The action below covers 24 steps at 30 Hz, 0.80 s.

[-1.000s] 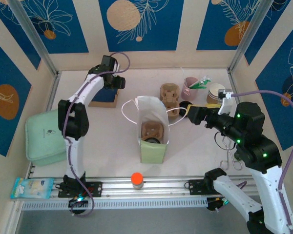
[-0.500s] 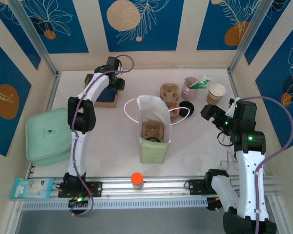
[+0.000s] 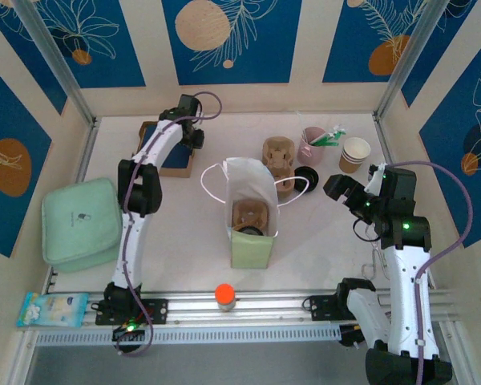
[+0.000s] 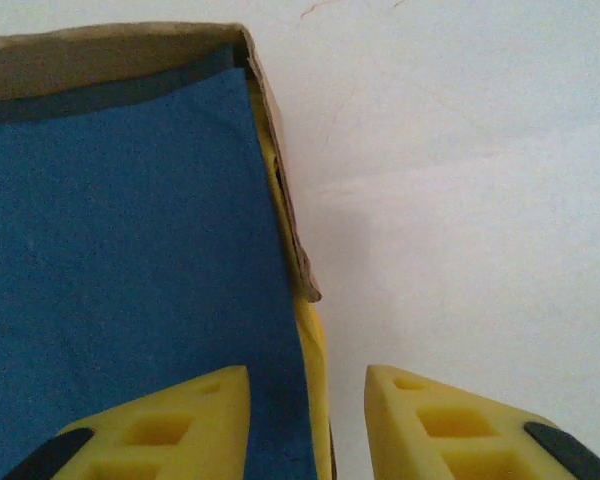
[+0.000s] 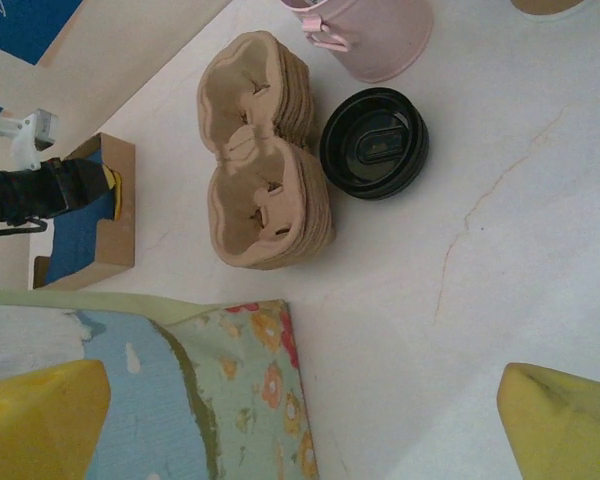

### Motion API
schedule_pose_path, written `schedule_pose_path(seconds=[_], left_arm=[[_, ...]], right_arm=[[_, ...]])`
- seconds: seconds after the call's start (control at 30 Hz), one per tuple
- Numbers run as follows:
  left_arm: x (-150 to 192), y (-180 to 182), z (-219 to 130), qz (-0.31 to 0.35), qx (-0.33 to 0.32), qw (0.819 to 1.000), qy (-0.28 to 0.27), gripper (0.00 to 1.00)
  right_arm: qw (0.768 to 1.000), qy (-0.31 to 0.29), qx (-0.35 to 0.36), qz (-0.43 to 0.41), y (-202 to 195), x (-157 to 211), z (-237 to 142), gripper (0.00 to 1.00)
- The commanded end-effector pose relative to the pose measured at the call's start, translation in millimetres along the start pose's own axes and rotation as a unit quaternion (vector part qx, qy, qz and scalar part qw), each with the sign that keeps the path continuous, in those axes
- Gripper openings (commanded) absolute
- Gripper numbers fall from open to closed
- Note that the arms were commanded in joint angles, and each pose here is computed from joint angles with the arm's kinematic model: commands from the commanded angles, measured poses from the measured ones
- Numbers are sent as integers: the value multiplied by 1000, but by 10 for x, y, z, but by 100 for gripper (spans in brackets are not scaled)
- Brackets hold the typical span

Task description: Pack the takeout coffee

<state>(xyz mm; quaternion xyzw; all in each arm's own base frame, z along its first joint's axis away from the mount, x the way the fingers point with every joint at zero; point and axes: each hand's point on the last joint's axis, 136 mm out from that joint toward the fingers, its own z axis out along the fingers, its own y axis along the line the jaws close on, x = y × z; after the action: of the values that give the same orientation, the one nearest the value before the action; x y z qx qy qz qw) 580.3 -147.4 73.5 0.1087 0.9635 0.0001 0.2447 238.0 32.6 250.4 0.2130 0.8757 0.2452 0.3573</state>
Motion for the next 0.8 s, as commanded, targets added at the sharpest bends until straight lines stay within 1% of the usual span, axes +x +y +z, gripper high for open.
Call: schedule_pose_path(seconds=[0.0, 0.27, 0.43, 0.6, 0.67, 0.77], left_arm=[[6, 86, 14, 4, -14, 1000, 6, 33], [39, 157, 52, 10, -30, 999, 12, 26], [-3, 165, 18, 8, -27, 1000, 5, 16], [-12, 184, 2, 10, -30, 999, 3, 2], [-21, 184, -19, 11, -30, 999, 2, 0], [-71, 200, -105, 10, -33, 999, -6, 0]], right_arm=[[1000, 0, -18, 1, 42, 16, 6, 100], [1000, -1, -23, 0, 68, 7, -2, 99], [1000, 0, -26, 0, 70, 14, 5, 97], [1000, -1, -29, -2, 83, 22, -11, 95], [1000, -1, -28, -2, 81, 23, -15, 95], [1000, -1, -31, -2, 87, 27, -15, 94]])
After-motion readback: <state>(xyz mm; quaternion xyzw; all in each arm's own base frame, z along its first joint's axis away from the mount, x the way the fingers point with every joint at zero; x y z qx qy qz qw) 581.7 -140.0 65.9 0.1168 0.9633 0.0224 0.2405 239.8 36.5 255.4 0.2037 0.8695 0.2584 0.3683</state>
